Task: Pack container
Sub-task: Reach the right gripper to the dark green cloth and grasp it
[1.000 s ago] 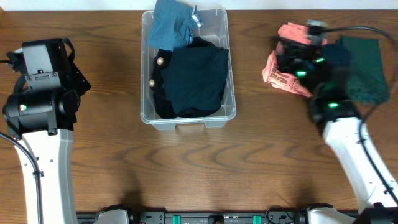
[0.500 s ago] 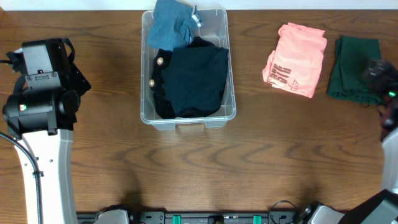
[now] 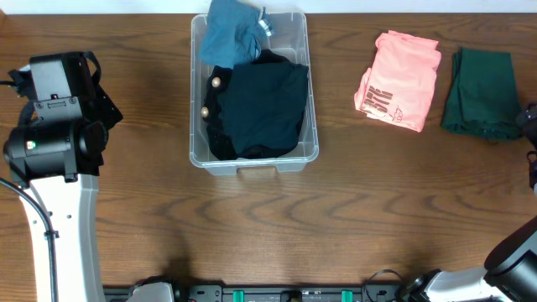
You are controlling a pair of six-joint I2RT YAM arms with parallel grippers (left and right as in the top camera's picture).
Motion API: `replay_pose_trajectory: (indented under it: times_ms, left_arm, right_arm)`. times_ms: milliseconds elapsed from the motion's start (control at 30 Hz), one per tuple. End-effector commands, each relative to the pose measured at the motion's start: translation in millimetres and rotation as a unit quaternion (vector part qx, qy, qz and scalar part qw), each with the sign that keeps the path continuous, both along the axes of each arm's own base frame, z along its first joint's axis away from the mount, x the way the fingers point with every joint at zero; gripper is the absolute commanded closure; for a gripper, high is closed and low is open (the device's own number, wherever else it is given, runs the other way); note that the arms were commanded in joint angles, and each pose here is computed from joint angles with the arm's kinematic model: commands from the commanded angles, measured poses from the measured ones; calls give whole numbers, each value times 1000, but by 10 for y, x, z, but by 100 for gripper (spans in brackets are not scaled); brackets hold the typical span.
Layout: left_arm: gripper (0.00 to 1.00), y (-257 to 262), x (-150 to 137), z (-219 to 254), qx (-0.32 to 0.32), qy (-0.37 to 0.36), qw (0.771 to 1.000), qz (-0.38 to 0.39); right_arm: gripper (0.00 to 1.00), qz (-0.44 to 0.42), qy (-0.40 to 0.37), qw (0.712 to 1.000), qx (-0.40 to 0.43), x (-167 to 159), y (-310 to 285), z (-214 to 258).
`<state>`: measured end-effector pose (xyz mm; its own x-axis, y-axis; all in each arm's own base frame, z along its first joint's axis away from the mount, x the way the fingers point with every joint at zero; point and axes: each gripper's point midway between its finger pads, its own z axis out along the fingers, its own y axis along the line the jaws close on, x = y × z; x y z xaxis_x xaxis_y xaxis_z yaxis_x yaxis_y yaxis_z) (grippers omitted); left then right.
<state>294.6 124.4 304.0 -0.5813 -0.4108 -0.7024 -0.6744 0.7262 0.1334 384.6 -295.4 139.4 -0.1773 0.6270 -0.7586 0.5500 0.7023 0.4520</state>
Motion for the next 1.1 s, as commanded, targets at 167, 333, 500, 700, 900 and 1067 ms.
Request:
replay_pose_trajectory:
  times_ms: [167, 333, 500, 700, 900, 1067]
  left_arm:
    - [2, 22, -12, 15, 1, -2, 1000, 6]
    - [2, 22, -12, 15, 1, -2, 1000, 6]
    - [2, 22, -12, 15, 1, -2, 1000, 6]
    - [2, 22, -12, 15, 1, -1, 1000, 6]
    - [2, 22, -12, 15, 1, -2, 1000, 6]
    - [2, 22, -12, 15, 1, -1, 1000, 6]
  right_arm:
    - [13, 6, -15, 1000, 6, 93, -203, -5]
    - [13, 17, 13, 999, 40, 218, -185, -348]
    - [13, 20, 49, 997, 61, 294, -78, -765]
    - [15, 24, 92, 991, 91, 292, 53, -1251]
    - [22, 11, 161, 978, 132, 75, 217, -1533]
    - [24, 5, 215, 958, 189, -162, 436, -1701]
